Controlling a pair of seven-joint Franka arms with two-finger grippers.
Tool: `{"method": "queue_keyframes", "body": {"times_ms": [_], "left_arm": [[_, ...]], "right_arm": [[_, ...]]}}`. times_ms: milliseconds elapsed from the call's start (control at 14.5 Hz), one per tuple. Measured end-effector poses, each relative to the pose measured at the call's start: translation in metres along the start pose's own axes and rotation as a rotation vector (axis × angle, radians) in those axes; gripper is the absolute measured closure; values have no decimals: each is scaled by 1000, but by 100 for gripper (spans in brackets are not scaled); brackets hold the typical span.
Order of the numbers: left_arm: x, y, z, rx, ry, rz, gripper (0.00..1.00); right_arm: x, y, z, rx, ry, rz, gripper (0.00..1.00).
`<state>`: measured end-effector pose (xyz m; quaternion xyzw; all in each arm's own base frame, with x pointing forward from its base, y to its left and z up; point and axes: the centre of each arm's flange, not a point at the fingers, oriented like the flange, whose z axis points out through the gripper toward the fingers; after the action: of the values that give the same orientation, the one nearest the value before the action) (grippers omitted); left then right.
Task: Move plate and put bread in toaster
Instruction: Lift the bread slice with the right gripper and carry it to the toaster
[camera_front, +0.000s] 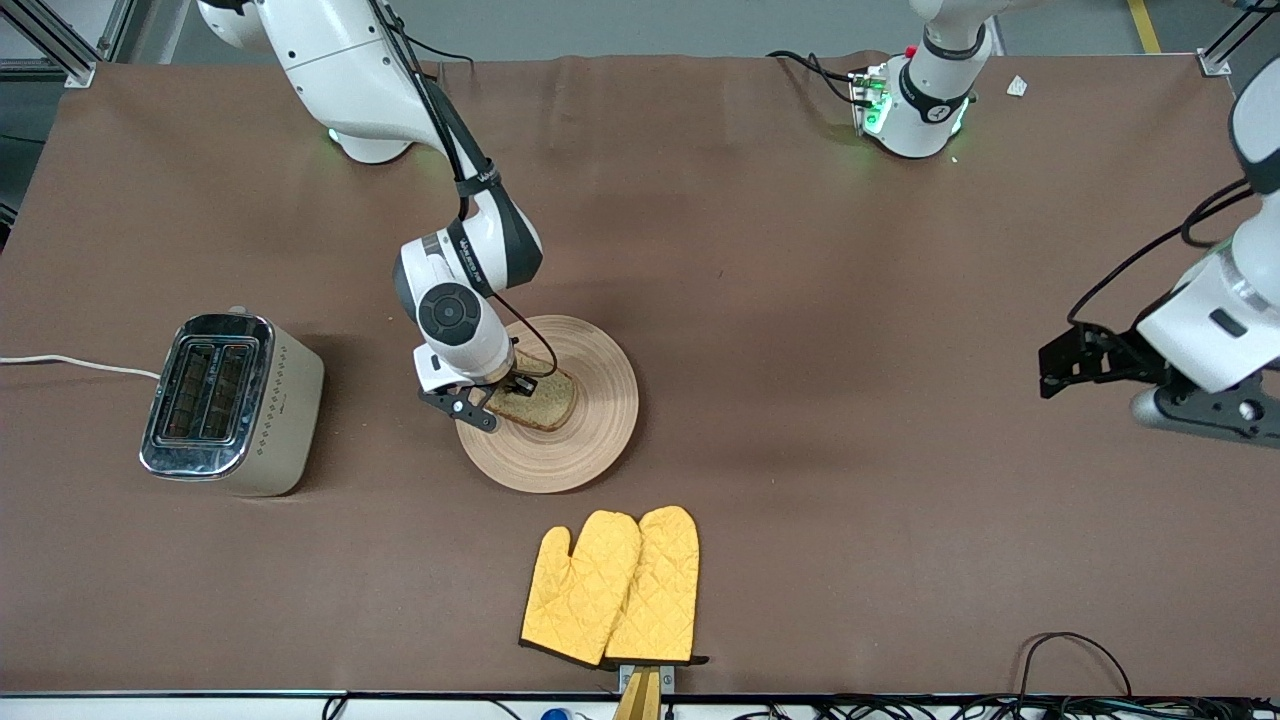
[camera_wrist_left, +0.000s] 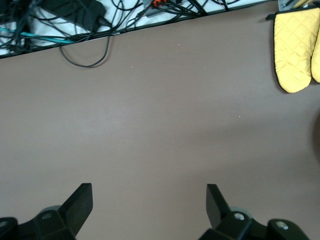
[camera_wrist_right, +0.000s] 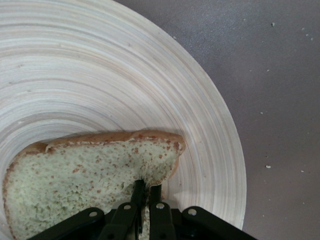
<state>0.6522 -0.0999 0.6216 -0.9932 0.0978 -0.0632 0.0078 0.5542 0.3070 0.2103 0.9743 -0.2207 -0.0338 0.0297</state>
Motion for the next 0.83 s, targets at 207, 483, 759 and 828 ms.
{"method": "queue_keyframes", "body": {"times_ms": [207, 483, 759, 828], "left_arm": [[-17, 3, -15, 13, -5, -30, 0], [-43, 10, -25, 34, -17, -37, 0], [-74, 17, -33, 30, -36, -70, 0], [-81, 13, -32, 23, -40, -86, 0]], "right_arm": [[-1, -2, -8, -50, -46, -2, 93], [4, -7, -25, -73, -62, -10, 93], [9, -8, -50, -210, -28, -86, 93], [11, -10, -61, -235, -21, -107, 93]]}}
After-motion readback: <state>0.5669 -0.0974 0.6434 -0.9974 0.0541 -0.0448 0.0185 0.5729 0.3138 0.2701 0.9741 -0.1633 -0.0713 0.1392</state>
